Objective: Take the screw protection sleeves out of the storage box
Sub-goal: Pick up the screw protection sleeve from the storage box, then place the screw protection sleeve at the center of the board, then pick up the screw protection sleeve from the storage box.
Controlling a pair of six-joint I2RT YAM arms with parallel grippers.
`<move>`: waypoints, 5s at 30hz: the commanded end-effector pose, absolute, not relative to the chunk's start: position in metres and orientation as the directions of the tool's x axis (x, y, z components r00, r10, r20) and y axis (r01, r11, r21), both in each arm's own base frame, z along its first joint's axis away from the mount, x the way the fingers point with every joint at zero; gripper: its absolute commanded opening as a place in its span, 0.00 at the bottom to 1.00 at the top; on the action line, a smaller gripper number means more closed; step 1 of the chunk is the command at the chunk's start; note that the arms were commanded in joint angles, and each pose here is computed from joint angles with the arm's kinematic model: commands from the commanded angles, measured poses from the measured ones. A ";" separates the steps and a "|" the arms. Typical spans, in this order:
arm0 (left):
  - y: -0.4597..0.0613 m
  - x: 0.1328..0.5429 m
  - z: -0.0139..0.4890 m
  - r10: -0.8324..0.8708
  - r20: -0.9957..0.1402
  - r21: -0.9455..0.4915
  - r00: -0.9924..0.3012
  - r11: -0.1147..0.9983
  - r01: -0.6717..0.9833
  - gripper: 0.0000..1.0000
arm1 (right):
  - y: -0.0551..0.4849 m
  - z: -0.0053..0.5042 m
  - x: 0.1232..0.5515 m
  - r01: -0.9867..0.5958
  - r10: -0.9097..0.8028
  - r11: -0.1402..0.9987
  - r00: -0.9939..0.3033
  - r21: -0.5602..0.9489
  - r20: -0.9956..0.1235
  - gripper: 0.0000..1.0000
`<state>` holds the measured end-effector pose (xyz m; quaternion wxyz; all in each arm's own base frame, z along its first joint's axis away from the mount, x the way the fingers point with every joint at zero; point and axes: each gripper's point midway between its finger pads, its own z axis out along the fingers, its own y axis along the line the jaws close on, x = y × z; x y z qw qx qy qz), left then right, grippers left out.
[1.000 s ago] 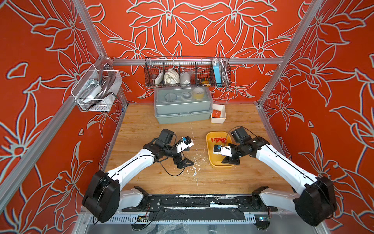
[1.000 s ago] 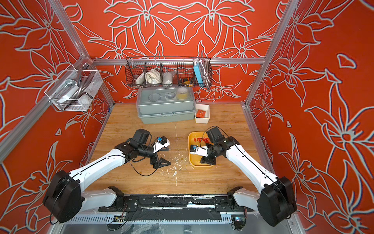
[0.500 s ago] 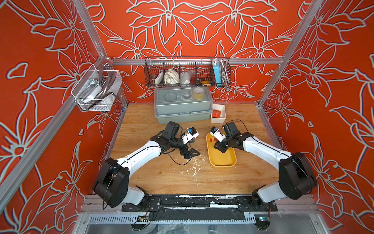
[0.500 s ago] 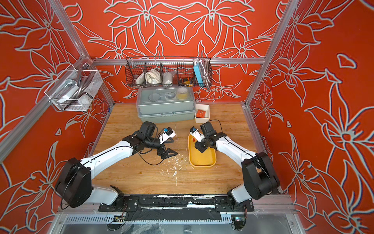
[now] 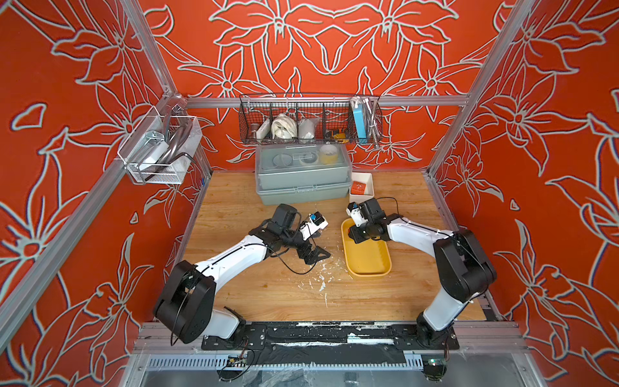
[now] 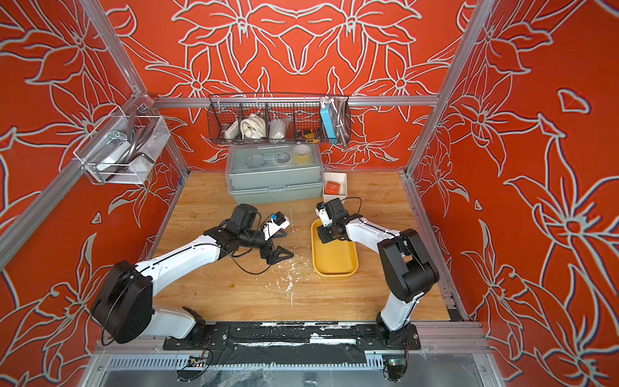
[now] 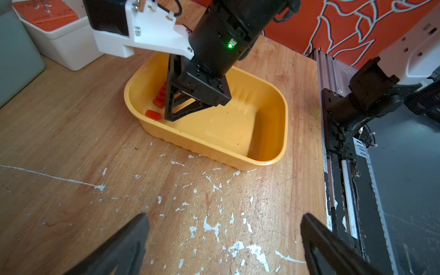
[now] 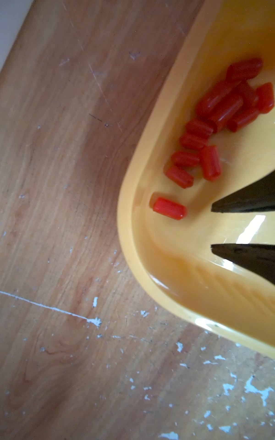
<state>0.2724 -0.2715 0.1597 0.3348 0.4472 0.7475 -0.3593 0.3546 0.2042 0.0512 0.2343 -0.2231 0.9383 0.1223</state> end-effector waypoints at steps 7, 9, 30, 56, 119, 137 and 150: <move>-0.272 0.266 0.165 0.435 -0.836 -0.209 -0.334 0.311 0.927 0.98 | 0.200 0.044 0.375 -0.393 -0.293 0.914 -0.811 0.101 -0.507 0.25; -0.271 0.265 0.165 0.436 -0.836 -0.208 -0.333 0.309 0.928 0.98 | 0.201 0.041 0.376 -0.388 -0.288 0.916 -0.814 0.103 -0.505 0.25; -0.269 0.260 0.169 0.451 -0.844 -0.169 -0.289 0.287 0.943 0.98 | 0.201 0.025 0.388 -0.389 -0.309 0.919 -0.810 0.062 -0.498 0.11; -0.177 0.295 0.185 0.440 -0.828 -0.057 -0.347 0.550 0.834 0.98 | 0.304 0.129 0.288 -0.880 -0.639 0.412 -0.465 0.238 -0.612 0.02; -0.271 0.239 0.165 0.473 -0.839 -0.187 -0.271 0.216 0.958 0.96 | 0.179 0.082 0.369 -0.444 -0.296 0.887 -0.754 0.124 -0.586 0.33; -0.269 0.238 0.161 0.496 -0.829 -0.170 -0.257 0.214 0.962 0.97 | 0.184 0.037 0.389 -0.331 -0.217 0.936 -0.806 0.117 -0.550 0.24; -0.267 0.235 0.161 0.505 -0.828 -0.158 -0.242 0.205 0.966 0.98 | 0.183 0.022 0.390 -0.326 -0.237 0.942 -0.814 0.080 -0.530 0.23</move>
